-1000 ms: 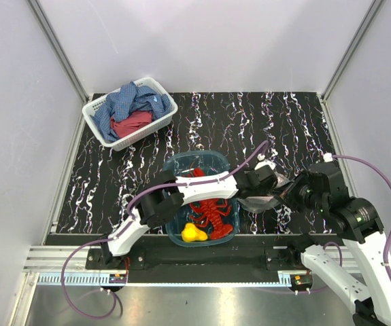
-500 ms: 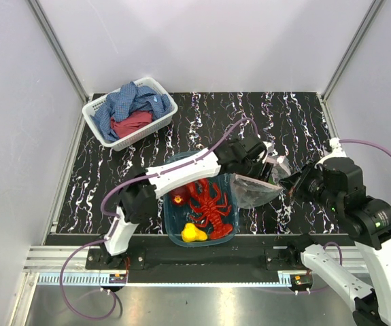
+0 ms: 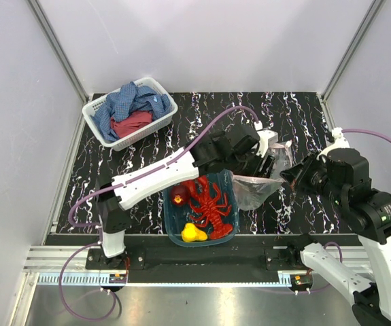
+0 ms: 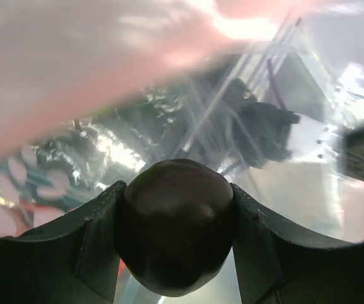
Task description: Open the zip-top bag and remove the fake food
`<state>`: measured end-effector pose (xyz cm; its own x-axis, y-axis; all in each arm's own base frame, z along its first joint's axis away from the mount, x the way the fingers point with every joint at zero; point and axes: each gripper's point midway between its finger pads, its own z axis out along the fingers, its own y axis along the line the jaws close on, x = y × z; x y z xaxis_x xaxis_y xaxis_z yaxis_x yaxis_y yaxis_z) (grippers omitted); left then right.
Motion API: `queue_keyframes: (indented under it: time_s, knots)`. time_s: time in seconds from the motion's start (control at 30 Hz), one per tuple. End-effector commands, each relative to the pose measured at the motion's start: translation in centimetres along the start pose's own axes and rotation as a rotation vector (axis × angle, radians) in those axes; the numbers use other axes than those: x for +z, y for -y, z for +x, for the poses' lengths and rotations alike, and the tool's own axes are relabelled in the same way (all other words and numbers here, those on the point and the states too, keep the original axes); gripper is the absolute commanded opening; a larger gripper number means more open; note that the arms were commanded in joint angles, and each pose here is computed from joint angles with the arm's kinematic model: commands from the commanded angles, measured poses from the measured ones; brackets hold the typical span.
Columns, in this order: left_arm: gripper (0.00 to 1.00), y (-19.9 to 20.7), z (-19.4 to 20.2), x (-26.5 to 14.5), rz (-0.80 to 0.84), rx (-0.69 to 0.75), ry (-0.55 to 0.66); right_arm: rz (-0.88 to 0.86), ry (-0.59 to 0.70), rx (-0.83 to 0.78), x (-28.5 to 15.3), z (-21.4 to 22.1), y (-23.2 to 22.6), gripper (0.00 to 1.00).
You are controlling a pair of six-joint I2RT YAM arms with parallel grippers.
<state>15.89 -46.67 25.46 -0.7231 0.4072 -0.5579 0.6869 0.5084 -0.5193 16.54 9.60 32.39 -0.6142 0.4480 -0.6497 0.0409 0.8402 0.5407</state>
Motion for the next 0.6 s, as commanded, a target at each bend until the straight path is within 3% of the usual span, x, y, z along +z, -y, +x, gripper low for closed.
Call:
queue_keyframes:
  time_s: [0.0,0.13,0.27,0.3,0.33,0.47,0.57]
  knots:
    - [0.0,3.8,-3.7,-3.7,0.055,0.112,0.195,-0.011,0.046,-0.069,-0.1,-1.6,-0.6,0.0]
    - [0.0,7.1,-6.9,-5.7,0.176,0.161,0.314,-0.057,0.048,-0.082,-0.9,-1.3,-1.0,0.0]
    - [0.0,10.6,-5.1,-5.0,0.462,0.281,0.207,-0.084,0.072,-0.042,-2.1,-1.9,-1.8,0.0]
    - [0.0,10.5,-5.1,-4.7,0.457,0.274,0.204,-0.084,0.079,-0.043,-2.3,-2.1,-1.8,0.0]
    - [0.0,9.6,-5.1,-4.3,0.414,0.254,0.206,-0.085,0.091,-0.049,-2.6,-2.2,-1.7,0.0]
    - [0.0,1.8,-7.6,-3.9,-0.049,0.075,0.325,-0.042,0.096,-0.073,-3.0,-2.2,-0.8,0.0]
    - [0.0,1.3,-7.5,-4.9,-0.148,0.041,0.341,-0.021,0.089,-0.088,-2.9,-2.1,-0.4,0.0]
